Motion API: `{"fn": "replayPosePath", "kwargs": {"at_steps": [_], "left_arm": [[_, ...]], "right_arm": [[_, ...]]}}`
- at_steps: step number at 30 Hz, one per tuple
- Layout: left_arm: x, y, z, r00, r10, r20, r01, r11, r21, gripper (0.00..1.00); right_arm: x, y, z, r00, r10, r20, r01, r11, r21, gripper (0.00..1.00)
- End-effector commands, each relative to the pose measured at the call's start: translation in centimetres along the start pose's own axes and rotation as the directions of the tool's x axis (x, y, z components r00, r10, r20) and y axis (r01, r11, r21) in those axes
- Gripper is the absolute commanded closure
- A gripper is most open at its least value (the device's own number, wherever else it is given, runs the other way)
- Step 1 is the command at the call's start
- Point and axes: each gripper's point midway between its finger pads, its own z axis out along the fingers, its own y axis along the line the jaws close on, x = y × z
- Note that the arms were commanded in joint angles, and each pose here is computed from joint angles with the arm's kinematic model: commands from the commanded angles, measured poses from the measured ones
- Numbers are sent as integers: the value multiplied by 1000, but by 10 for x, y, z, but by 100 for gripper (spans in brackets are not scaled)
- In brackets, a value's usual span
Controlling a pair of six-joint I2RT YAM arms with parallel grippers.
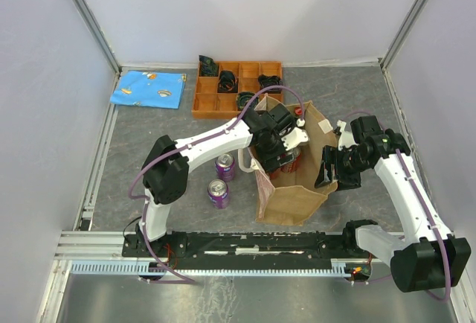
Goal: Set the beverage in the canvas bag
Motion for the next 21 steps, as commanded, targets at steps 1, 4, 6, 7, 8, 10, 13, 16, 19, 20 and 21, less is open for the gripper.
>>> {"fn": "replayPosePath", "kwargs": {"at_steps": [1, 4, 6, 7, 8, 10, 13, 16, 19, 20, 21], "left_arm": [[4, 15, -5, 1000, -14, -12, 13, 998, -66, 16], [2, 15, -9, 1000, -13, -5, 12, 998, -66, 15], [-1, 15, -13, 1000, -15, 1, 15, 998, -68, 15], [-4, 15, -17, 1000, -16, 11, 17, 997, -70, 14], [-8, 16, -22, 1000, -17, 23, 19, 997, -73, 14], [-18, 16, -34, 998, -17, 55, 22, 997, -78, 13], [-35, 18, -56, 993, -20, 114, 31, 995, -92, 12], [-49, 18, -78, 985, -20, 169, 38, 994, -101, 11], [-59, 17, -98, 976, -28, 217, 52, 993, -104, 11], [-63, 17, -104, 972, -31, 232, 57, 993, -106, 11], [-66, 17, -110, 968, -39, 247, 68, 992, -109, 11]], "right_arm": [[12, 0, 0, 999, 10, -34, -10, 1000, -3, 26], [12, 0, 0, 999, 10, -31, -10, 1000, -4, 26], [12, 0, 0, 999, 9, -31, -9, 1000, -4, 26], [12, 0, -1, 1000, 9, -29, -9, 1000, -5, 26], [12, 0, -1, 1000, 10, -28, -10, 1000, -4, 26], [13, 0, -1, 1000, 8, -26, -8, 1000, -5, 27], [13, 0, -2, 1000, 7, -24, -7, 1000, -5, 27], [13, 0, -2, 1000, 8, -26, -9, 1000, -5, 27], [13, 1, -2, 1000, 7, -29, -7, 1000, -7, 27], [13, 1, -1, 999, 8, -33, -9, 1000, -8, 27], [13, 1, -1, 999, 6, -33, -6, 1000, -8, 27]]}}
